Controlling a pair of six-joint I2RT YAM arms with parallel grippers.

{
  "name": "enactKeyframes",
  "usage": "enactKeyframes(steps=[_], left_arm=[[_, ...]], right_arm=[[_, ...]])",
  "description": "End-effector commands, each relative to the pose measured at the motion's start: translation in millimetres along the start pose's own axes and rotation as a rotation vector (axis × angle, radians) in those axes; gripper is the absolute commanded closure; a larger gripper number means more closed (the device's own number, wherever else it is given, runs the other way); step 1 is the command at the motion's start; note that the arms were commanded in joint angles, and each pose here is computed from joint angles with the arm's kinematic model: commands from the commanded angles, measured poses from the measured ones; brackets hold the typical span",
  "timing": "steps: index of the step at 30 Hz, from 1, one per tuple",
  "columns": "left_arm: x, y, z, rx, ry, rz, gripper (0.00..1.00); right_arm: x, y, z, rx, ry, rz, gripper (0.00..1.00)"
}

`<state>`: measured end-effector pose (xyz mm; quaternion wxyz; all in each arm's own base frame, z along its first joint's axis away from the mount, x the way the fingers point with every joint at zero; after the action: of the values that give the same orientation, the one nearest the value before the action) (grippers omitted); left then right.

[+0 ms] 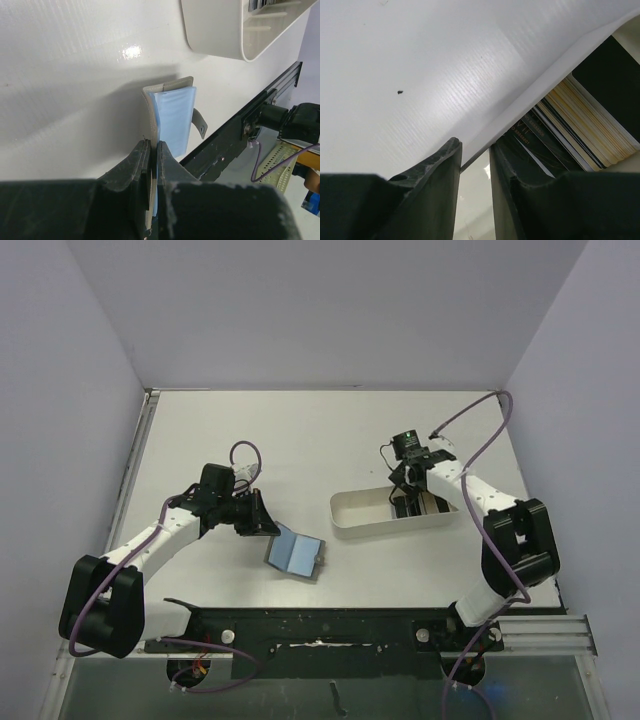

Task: Put the credit cards into the card holder
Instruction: Adjust the storage box at the center of the board.

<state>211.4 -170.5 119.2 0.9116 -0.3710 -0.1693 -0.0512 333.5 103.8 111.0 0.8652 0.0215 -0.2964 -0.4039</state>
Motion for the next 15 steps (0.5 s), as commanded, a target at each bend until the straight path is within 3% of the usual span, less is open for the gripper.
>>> enactKeyframes(steps=[1,5,11,15], left_arm=[[10.6,-6.0,5.2,-0.015,-0.044,-0.027,1.0],[10.7,-5.7,4.4,-0.017,-0.04,-0.025,1.0],[12.0,-4.6,4.3,-0.032,-0.035,-0.016,1.0],[11.0,-5.7,4.6,-0.044,-0.032,-0.016,1.0]], right_arm=[[2.8,31.0,8.2,0.094,-0.026,0.094,0.68],[11.4,24.9,12.8,0.069,-0.044,0.243,0.46],[26.8,18.2,28.3,0.094,-0.085,0.466,0.25],[36.3,11.0,33.9,0.094,-0.122,0.641,0.24]])
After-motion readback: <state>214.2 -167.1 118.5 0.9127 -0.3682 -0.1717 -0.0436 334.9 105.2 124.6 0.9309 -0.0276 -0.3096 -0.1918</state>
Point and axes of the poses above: each gripper's point midway between its finger pads, its own z axis back along the fingers, its own y axis along the line the jaws close on, x = y × z, the point moved 4 cm from there along z, back along the fingers, and after that the axes turned 6 degrees about -z, right-handed, at the moved point
